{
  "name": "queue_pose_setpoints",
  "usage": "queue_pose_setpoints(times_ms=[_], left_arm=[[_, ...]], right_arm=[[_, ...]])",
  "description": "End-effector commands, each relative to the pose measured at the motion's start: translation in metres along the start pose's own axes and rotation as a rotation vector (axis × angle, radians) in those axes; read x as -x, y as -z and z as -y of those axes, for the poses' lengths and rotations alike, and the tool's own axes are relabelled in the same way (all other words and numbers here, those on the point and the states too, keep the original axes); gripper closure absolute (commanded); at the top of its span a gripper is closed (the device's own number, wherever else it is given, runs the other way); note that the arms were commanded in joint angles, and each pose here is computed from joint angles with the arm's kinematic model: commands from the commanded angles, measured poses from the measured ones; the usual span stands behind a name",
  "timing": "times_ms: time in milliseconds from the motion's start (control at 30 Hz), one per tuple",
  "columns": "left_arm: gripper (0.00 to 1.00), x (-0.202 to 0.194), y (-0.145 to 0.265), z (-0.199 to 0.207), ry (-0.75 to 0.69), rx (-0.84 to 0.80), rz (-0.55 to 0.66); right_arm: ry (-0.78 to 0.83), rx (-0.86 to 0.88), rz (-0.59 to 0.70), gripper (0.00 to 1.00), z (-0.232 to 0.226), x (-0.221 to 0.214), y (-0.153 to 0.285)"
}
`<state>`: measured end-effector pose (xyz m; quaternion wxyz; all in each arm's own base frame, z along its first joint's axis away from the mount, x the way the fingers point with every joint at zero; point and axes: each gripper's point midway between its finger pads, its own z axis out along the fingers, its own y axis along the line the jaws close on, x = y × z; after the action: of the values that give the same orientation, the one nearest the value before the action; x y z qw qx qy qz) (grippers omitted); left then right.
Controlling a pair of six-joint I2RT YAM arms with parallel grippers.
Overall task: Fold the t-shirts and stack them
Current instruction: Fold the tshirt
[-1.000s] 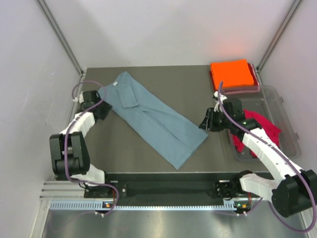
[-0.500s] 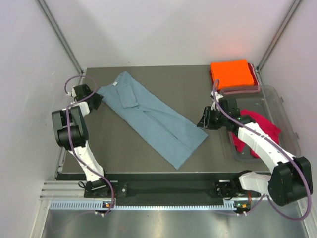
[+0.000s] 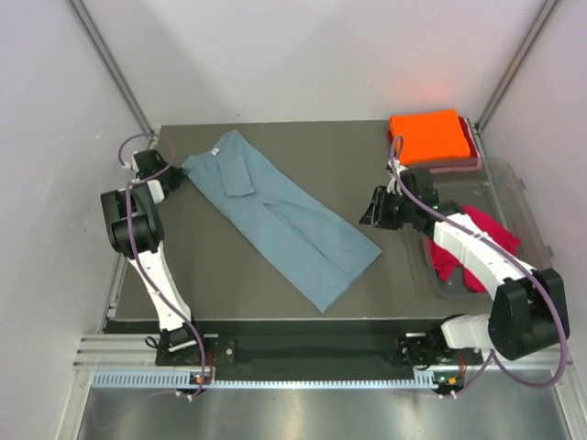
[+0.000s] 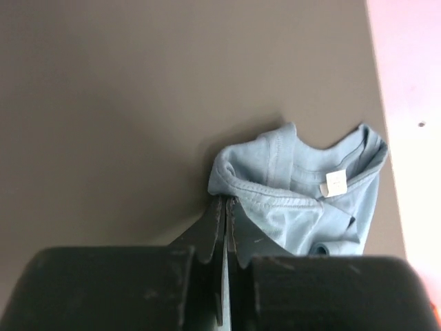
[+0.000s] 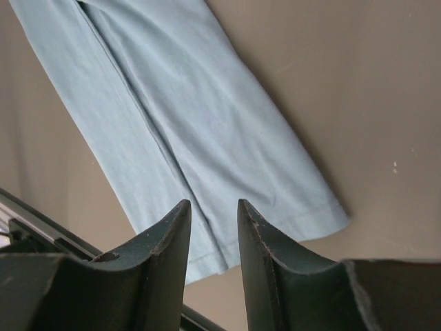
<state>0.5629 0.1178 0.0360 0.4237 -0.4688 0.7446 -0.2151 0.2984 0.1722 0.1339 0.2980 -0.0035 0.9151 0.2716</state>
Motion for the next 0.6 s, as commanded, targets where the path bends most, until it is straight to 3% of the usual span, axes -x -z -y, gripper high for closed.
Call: queue_pose_setpoints(times_ms=[0, 200, 367, 467, 500, 567], left_arm=[[1.0, 0.024, -0.023, 0.013, -0.028, -0.047, 0.044], [1.0, 0.038, -0.062, 0.017, -0.018, -0.077, 0.053], [1.0, 0.044, -0.093, 0.045, 0.003, -0.216, 0.015], [0.86, 0.043, -0.083, 0.064, 0.007, -0.27, -0.038], [0.73, 0.032, -0.08, 0.045, 0.018, -0.221, -0.051], [0.61, 0.052, -0.057, 0.054, -0.008, -0.186, 0.036]], right_arm=[[-0.001, 0.031, 0.079, 0.66, -0.011, 0.033, -0.002], [-0.006, -0.005, 0.088, 0.66, -0.001, 0.039, -0.02], [0.057, -0.023, -0.011, 0.66, 0.014, 0.021, -0.042], [0.079, -0.02, -0.071, 0.66, 0.021, 0.004, -0.048], [0.08, -0.02, -0.088, 0.66, 0.024, -0.002, -0.049], [0.083, -0.024, -0.108, 0.65, 0.026, -0.008, -0.05]])
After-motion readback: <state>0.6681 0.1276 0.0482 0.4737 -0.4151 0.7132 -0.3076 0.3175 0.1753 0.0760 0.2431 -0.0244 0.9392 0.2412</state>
